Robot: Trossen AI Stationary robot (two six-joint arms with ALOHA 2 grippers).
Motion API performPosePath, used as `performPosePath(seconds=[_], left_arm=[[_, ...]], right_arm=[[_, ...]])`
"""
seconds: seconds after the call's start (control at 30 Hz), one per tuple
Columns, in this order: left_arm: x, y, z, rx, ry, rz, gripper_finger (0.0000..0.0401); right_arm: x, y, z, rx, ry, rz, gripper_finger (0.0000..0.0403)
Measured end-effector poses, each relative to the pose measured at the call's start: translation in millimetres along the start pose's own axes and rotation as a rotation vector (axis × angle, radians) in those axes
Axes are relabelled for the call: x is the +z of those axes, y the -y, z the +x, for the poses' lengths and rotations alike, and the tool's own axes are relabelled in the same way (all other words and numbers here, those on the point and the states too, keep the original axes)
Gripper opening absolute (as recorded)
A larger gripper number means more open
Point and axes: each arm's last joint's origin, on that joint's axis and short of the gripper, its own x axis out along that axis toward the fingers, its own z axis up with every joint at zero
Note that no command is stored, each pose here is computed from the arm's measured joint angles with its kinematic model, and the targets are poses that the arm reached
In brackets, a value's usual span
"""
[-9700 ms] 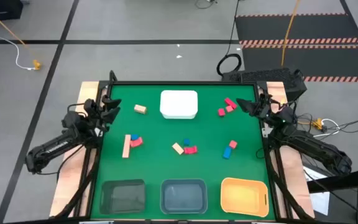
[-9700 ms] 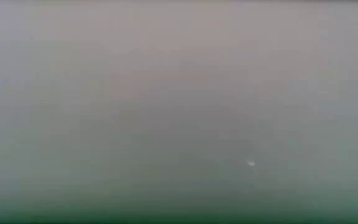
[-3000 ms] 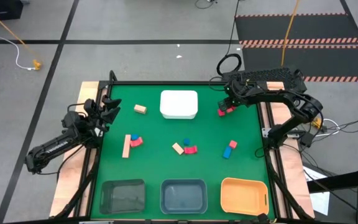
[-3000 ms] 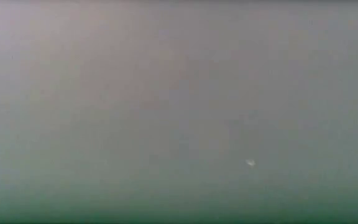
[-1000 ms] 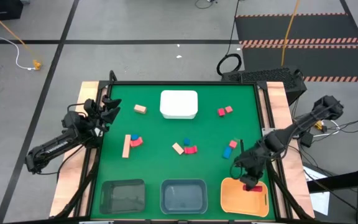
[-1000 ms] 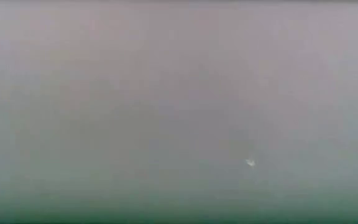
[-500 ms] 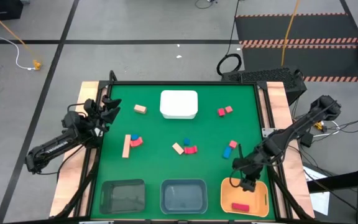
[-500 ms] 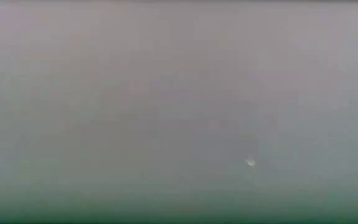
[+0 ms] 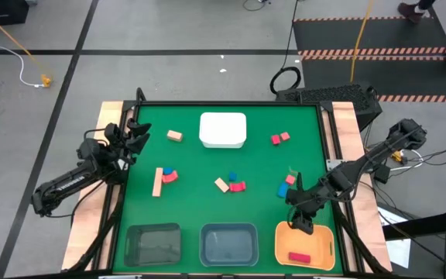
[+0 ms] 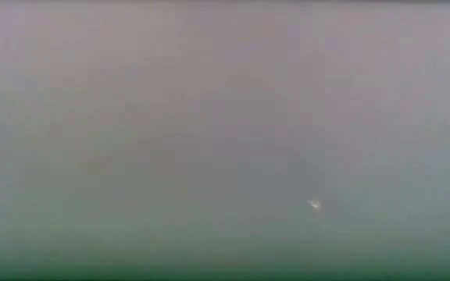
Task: Sort & place blocks by color
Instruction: Put the bottom right orange block into the white bin
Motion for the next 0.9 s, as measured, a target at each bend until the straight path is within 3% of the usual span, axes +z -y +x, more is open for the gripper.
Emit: performPosePath(seconds=[0.13,0.67,0.8,0.9], left_arm=[[0.0,0.0,0.0,-0.001,-0.001,0.0,0.0232],[-0.1,0.0,0.0,0.0,-0.001,0.0,0.0232],[0.0,0.0,0.0,0.0,-0.001,0.0,0.0232],[0.1,0.0,0.0,0.0,0.0,0.0,0.0232]], right_arm=[[12.5,-1.3,-2.5,0.035,0.096,-0.062,0.0138],[63.9,43.6,-26.7,-0.163,0.288,-0.221,0.0138],[73.1,64.5,-37.1,-0.31,0.348,-0.106,0.0138],[72.1,82.0,-44.3,-0.406,0.35,0.135,0.0138]])
